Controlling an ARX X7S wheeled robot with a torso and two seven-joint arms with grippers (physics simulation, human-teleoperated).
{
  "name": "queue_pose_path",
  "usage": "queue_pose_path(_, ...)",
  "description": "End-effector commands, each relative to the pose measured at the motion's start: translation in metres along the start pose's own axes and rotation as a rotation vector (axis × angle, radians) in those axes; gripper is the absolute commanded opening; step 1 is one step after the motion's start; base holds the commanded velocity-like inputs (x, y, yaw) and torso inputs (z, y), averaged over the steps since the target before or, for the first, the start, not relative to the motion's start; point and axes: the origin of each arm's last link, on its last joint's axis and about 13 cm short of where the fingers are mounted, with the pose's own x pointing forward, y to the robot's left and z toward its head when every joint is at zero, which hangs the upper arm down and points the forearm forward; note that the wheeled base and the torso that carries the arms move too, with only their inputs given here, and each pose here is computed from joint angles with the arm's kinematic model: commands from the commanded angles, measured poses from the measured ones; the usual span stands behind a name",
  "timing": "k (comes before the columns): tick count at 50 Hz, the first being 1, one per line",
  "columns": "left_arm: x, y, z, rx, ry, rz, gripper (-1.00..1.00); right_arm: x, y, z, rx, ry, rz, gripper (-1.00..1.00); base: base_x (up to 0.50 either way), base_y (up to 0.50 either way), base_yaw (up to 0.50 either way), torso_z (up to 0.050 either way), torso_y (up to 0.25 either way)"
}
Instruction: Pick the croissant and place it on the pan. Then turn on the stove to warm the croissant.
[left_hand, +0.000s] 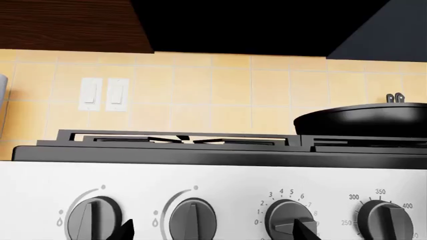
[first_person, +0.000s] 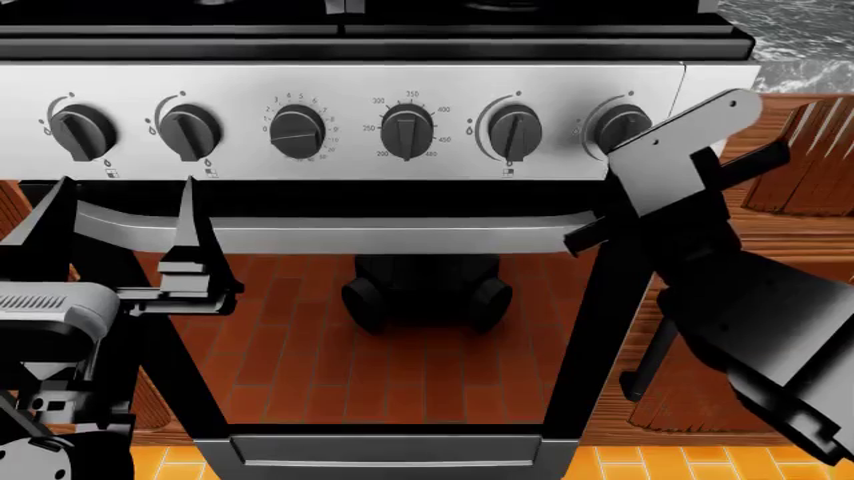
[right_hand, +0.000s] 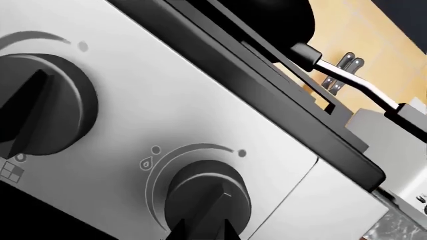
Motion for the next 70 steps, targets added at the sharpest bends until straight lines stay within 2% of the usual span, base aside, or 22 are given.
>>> queue_pose_path(1, -0.0003, -0.0002, -0.0001, -0.001, 0.001, 0.0, 1.0, 0.0017, -0.0064, 0.012, -0.054, -0.058, 0.008, -1.0, 0.0, 0.0, 0.0, 0.0, 0.0)
queue_pose_path(43, 0.0009, -0.0001, 0.0012, -0.003, -0.003, -0.001, 1.0, 0.001, -0.0127, 0.0185, -0.24, -0.089, 0.073, -1.0, 0.0, 0.0, 0.0, 0.0, 0.0)
queue_pose_path(56, 0.0011, -0.0004, 0.0009, -0.002, -0.004, -0.001, 1.0, 0.0007, -0.0138, 0.0201, -0.248, -0.096, 0.071, -1.0, 0.0, 0.0, 0.0, 0.001, 0.002)
queue_pose_path(65, 0.0011, -0.0005, 0.0007, -0.002, -0.004, -0.002, 1.0, -0.0001, -0.0146, 0.02, -0.199, -0.063, 0.059, -1.0, 0.0, 0.0, 0.0, 0.0, 0.002)
queue_pose_path(66, 0.0011, -0.0004, 0.0007, -0.002, -0.004, -0.002, 1.0, -0.0003, -0.0147, 0.02, -0.196, -0.062, 0.059, 1.0, 0.0, 0.0, 0.0, 0.0, 0.0)
queue_pose_path(70, 0.001, -0.0005, 0.0007, -0.002, -0.004, -0.002, 1.0, -0.0021, -0.0155, 0.0199, -0.18, -0.057, 0.054, 1.0, 0.0, 0.0, 0.0, 0.0, 0.0)
